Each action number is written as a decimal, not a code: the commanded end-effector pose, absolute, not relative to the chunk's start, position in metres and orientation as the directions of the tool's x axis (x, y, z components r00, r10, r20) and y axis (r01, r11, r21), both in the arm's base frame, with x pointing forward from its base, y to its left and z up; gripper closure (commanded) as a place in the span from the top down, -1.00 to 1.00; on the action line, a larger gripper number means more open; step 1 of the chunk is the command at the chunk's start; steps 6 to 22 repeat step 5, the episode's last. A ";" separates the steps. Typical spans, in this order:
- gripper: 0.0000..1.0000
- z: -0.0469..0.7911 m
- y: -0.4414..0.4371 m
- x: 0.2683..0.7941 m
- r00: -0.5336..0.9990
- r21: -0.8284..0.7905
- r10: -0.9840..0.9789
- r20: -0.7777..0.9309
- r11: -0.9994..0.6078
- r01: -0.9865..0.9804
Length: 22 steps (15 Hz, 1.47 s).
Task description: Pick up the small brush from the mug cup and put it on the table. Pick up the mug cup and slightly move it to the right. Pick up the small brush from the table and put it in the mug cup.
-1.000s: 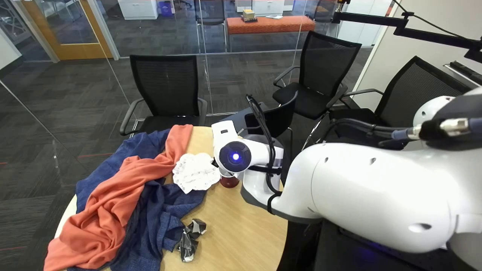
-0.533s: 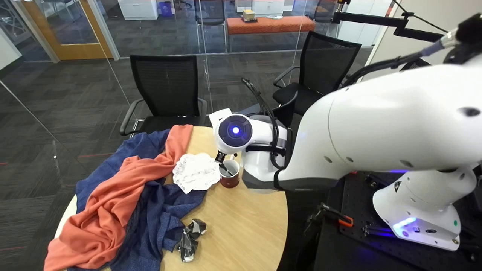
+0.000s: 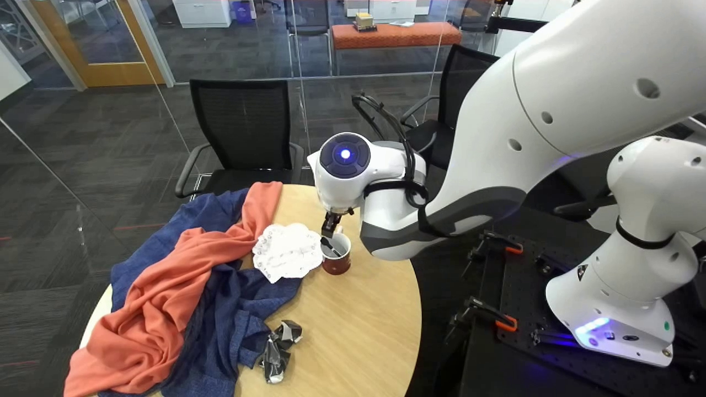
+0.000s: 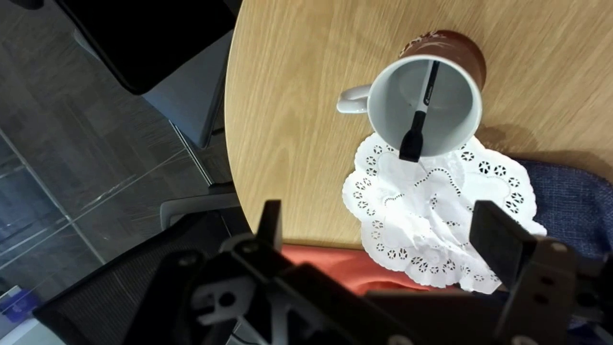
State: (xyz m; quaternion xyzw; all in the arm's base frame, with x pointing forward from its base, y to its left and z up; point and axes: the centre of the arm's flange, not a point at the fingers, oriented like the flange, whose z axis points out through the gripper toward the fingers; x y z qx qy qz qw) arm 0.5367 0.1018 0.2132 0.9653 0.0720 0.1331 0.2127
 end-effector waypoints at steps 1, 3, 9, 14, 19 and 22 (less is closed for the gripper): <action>1.00 0.221 0.100 0.527 0.964 0.373 0.199 0.175 -0.920 0.122; 1.00 0.213 0.104 0.534 0.957 0.408 0.212 0.200 -0.906 0.116; 1.00 0.212 0.104 0.533 0.956 0.410 0.217 0.196 -0.904 0.121; 1.00 0.212 0.104 0.533 0.956 0.410 0.217 0.196 -0.904 0.121; 1.00 0.212 0.104 0.533 0.956 0.410 0.217 0.196 -0.904 0.121; 1.00 0.212 0.104 0.533 0.956 0.410 0.217 0.196 -0.904 0.121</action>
